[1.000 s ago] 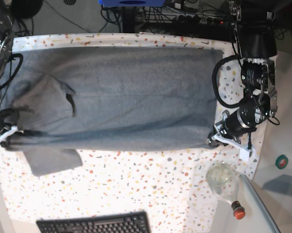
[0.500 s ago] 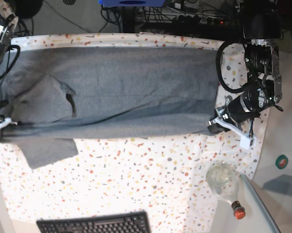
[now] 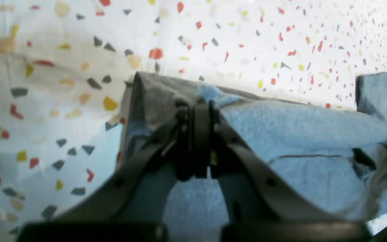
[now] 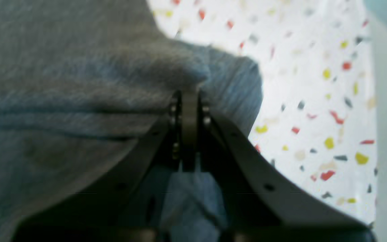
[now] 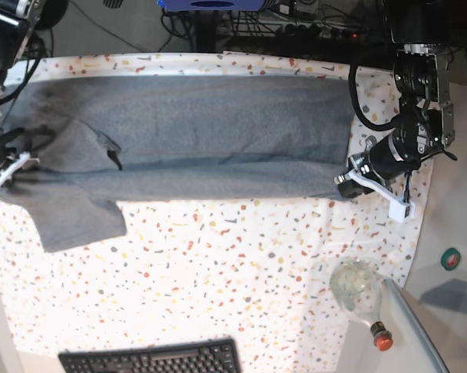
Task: Layout the t-shirt on the table in an organized manner, then fold the t-shirt properly
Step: 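Hold the folded shirt edge with both grippers and pull it taut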
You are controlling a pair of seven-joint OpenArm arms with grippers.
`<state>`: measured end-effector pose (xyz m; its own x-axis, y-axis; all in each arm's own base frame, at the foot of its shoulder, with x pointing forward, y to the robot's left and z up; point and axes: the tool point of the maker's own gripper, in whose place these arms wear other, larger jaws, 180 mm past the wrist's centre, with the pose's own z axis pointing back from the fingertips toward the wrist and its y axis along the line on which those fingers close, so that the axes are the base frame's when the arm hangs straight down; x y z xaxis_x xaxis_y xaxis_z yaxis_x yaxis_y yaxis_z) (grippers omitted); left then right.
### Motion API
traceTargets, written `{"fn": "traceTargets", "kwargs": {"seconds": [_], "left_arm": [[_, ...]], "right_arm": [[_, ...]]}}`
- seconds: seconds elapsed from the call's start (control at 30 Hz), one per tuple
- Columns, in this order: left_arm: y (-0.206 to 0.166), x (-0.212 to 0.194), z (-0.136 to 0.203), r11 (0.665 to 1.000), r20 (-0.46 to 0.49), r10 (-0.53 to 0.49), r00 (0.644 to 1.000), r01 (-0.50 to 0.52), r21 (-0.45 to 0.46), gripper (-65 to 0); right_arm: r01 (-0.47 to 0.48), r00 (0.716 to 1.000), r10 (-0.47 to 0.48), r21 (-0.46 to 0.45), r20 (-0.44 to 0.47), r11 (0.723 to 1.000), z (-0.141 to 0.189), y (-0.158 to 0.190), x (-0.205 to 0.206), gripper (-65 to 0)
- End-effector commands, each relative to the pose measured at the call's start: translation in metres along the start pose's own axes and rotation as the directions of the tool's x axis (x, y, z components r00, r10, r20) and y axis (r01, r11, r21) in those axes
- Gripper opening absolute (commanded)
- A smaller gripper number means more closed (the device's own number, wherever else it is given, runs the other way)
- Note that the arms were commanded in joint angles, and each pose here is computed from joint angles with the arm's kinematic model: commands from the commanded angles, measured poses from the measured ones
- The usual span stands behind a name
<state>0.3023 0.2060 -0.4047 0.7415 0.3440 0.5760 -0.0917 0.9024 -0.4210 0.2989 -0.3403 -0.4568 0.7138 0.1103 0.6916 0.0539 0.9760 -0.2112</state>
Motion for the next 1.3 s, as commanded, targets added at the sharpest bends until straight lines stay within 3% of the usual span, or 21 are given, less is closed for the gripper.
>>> {"fn": "traceTargets", "kwargs": {"seconds": [0.0,0.37,0.7,0.93,1.1,1.2,1.27], "left_arm": [[0.001,0.019,0.006,0.999,0.045,-0.032,0.998,0.032,0.001,-65.0],[0.018,0.011,0.005,0.993,-0.001,-0.093,0.996,0.093,0.068,-65.0],[0.007,-0.003,-0.003,0.989,-0.045,-0.139,0.989,0.141,0.05,-65.0],[0.008,-0.003,-0.003,0.988,-0.046,-0.14,0.989,0.143,0.052,-65.0],[0.009,-0.002,-0.002,0.989,-0.043,-0.138,0.989,0.14,0.055,-65.0],[0.01,-0.001,-0.002,0.989,-0.04,-0.136,0.99,0.138,0.058,-65.0],[0.01,-0.001,-0.002,0.989,-0.04,-0.137,0.99,0.139,0.059,-65.0]], "right_arm": [[-0.011,0.997,0.013,-0.035,0.071,0.999,0.004,-0.016,0.025,-65.0],[-0.024,1.0,0.024,-0.025,0.012,0.999,0.012,-0.012,-0.007,-65.0],[-0.046,0.998,0.044,-0.033,-0.042,0.998,0.02,-0.012,-0.016,-65.0],[-0.03,0.999,0.029,-0.013,-0.024,0.999,0.023,0.008,-0.013,-65.0],[-0.015,0.991,0.015,-0.002,-0.13,1.0,0.024,0.016,-0.031,-65.0],[-0.02,0.989,0.018,-0.007,-0.147,1.0,0.027,0.015,-0.033,-65.0],[-0.023,0.989,0.021,-0.012,-0.146,1.0,0.028,0.013,-0.03,-58.2]]}}
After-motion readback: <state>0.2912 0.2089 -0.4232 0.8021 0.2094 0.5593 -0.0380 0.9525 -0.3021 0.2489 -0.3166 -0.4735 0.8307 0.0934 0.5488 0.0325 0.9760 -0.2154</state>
